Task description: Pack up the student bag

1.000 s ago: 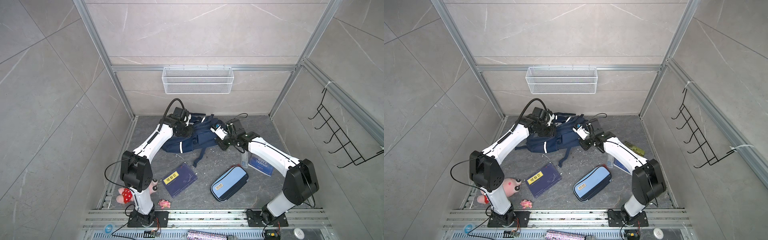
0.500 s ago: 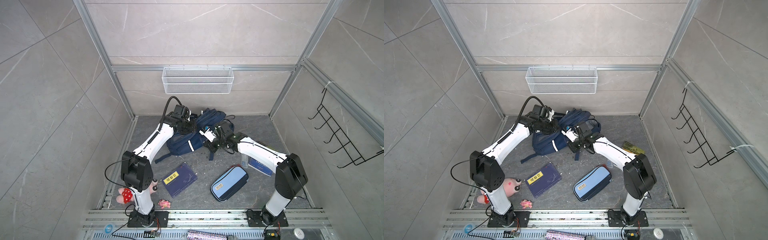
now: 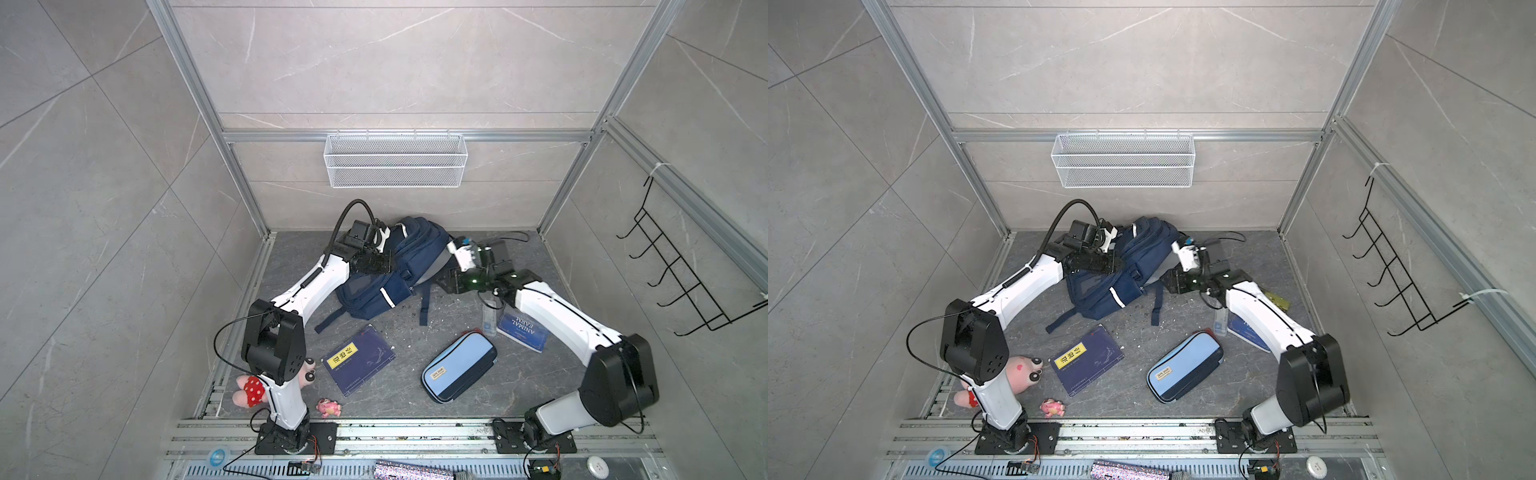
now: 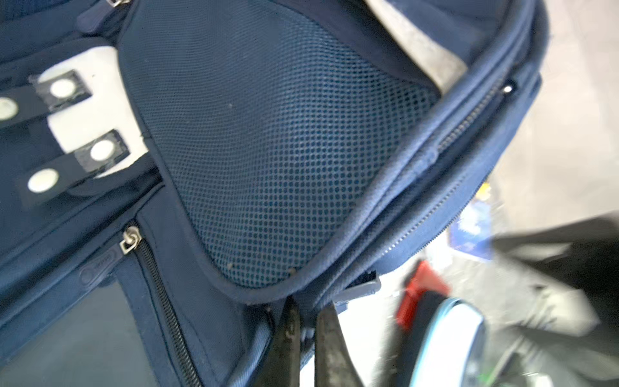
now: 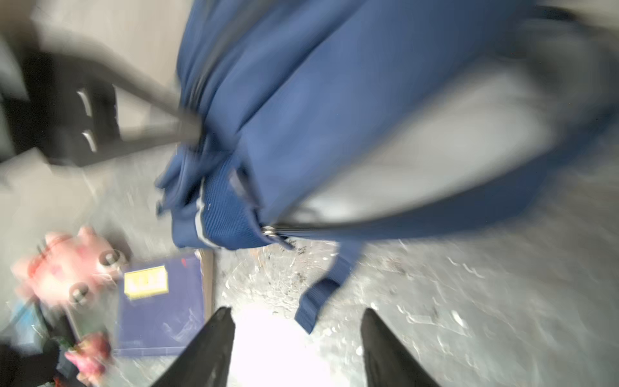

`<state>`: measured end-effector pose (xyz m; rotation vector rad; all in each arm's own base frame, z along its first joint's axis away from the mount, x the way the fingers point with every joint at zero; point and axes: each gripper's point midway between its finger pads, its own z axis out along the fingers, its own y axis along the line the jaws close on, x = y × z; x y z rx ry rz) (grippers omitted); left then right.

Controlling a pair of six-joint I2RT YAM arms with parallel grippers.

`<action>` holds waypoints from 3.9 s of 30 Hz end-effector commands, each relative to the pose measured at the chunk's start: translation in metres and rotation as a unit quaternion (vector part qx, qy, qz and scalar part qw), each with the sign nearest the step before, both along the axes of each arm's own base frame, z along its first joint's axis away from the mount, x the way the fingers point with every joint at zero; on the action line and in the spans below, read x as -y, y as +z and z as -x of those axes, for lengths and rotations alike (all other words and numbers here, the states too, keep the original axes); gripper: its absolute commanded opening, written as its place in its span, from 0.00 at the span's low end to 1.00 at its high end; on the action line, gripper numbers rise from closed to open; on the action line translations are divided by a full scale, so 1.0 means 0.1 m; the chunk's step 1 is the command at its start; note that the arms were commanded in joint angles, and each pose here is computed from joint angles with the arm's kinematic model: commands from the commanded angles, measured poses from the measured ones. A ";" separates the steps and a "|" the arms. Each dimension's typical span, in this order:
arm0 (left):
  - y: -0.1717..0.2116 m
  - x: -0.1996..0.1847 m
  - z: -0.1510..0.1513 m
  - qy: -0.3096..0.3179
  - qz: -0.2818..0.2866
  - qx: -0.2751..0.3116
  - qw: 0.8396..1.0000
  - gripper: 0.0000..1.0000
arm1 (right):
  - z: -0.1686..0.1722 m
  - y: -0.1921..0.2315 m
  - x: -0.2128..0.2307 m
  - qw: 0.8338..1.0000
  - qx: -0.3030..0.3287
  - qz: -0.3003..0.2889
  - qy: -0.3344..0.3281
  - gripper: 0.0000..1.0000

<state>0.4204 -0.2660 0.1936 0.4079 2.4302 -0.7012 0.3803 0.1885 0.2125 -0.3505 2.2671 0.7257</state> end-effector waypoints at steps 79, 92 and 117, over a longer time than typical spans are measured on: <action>-1.23 2.65 0.77 -0.169 0.034 -0.167 0.971 0.50 | 0.48 -2.08 2.05 0.858 -0.370 0.007 -0.356 0.61; -1.83 2.47 0.84 -0.147 -0.017 -0.210 0.966 0.50 | 0.44 -2.11 1.96 0.863 -0.362 -0.022 -0.351 0.63; -1.23 2.57 1.04 -0.222 0.061 -0.184 0.956 0.46 | 0.33 -1.25 1.65 0.945 -0.179 -0.102 -0.252 0.00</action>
